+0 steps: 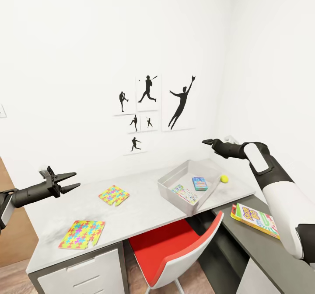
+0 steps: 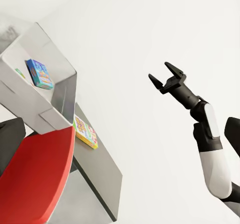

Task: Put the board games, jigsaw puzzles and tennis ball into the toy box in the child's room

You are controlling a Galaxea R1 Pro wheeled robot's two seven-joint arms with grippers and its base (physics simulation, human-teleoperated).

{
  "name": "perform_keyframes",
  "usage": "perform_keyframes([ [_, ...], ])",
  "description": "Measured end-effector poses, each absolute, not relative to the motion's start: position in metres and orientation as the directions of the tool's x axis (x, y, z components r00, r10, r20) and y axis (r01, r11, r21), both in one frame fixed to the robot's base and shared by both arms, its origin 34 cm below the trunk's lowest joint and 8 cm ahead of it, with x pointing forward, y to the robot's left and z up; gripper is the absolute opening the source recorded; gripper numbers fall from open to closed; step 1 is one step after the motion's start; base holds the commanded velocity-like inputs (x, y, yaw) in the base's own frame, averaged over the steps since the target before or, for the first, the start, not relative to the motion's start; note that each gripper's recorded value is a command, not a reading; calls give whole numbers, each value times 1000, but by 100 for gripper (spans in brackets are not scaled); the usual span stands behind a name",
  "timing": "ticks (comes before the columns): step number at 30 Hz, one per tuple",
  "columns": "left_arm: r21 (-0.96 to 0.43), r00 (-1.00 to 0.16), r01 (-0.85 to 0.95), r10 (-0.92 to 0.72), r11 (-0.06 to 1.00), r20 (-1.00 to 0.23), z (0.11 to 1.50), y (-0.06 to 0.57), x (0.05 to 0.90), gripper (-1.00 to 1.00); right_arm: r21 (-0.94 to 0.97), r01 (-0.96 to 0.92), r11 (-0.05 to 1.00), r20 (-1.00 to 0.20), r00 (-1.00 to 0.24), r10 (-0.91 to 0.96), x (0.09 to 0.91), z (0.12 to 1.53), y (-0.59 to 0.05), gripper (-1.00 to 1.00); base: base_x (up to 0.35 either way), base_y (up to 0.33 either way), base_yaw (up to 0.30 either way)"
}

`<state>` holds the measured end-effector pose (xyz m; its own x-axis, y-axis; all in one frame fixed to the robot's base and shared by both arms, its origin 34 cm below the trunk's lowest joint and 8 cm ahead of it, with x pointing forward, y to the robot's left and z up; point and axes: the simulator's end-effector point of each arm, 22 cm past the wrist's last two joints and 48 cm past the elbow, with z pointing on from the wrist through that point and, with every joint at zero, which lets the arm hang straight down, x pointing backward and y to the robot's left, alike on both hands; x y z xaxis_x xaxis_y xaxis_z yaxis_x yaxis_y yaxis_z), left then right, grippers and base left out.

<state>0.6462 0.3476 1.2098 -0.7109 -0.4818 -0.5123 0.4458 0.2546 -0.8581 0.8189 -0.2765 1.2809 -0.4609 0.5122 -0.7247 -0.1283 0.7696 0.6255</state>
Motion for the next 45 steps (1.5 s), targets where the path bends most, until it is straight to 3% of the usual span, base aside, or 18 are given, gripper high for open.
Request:
perform_keyframes([
  [10, -858, -711, 446, -482, 255, -513, 1210, 348, 646, 100, 622, -127, 773, -727, -460, 509, 819, 1280, -276, 100, 0, 17, 116],
  [45, -855, -709, 447, -479, 263, -517, 1207, 349, 646, 100, 599, -76, 797, -726, -473, 500, 820, 1266, -283, 100, 0, 86, 284],
])
